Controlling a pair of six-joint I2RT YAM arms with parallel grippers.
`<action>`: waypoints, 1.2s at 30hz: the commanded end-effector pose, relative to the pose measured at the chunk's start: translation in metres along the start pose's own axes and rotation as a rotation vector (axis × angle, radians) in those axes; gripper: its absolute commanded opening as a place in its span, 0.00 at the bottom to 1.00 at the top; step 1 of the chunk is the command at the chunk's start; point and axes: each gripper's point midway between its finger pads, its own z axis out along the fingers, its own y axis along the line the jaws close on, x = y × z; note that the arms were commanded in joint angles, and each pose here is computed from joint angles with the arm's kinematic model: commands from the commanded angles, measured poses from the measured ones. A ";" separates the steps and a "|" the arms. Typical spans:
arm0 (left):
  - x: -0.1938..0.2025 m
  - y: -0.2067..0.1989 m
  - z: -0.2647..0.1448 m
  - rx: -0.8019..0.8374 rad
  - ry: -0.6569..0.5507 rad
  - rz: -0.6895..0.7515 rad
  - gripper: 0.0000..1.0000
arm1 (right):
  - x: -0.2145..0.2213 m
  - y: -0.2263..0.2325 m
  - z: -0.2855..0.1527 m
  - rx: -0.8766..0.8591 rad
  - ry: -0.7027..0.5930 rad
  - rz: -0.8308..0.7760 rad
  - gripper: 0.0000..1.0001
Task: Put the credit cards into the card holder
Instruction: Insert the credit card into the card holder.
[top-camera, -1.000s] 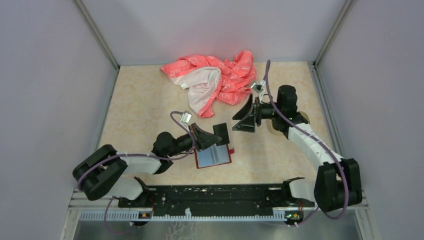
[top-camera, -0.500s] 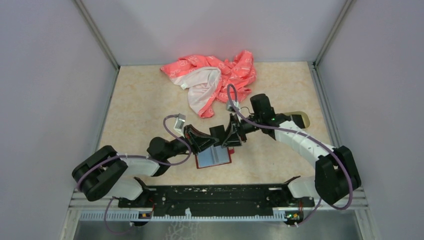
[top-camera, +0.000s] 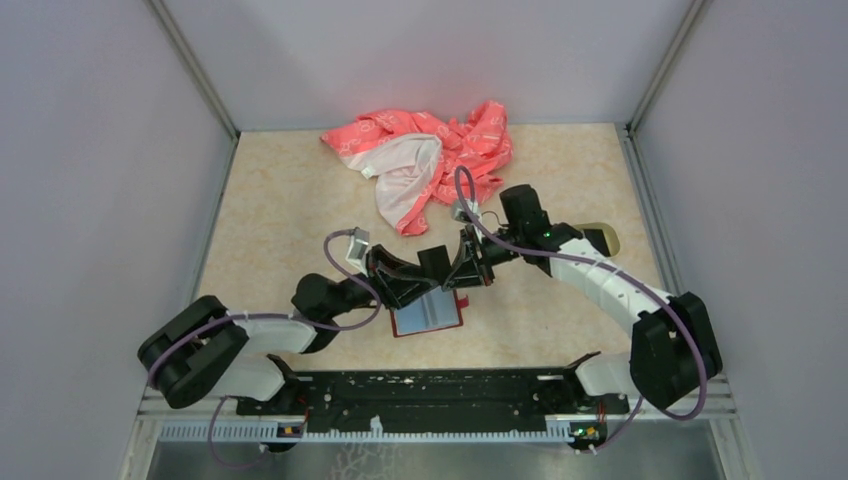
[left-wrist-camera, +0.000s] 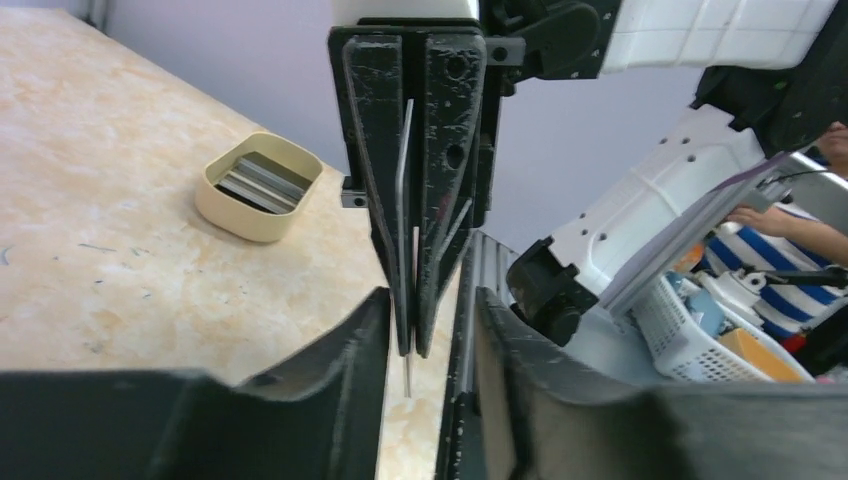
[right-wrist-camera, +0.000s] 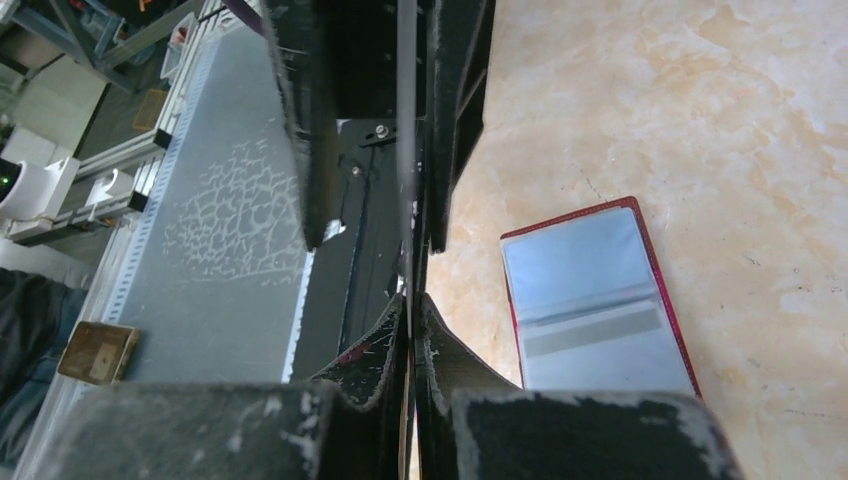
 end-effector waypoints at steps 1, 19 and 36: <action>-0.019 -0.008 -0.001 0.028 -0.008 0.114 0.54 | -0.021 0.002 -0.002 -0.013 -0.007 -0.090 0.00; -0.022 0.006 -0.004 -0.047 0.364 0.241 0.61 | -0.001 0.010 0.008 -0.097 0.112 -0.096 0.00; -0.018 -0.010 -0.008 0.022 0.407 0.196 0.00 | 0.009 0.005 0.013 -0.073 0.172 -0.122 0.00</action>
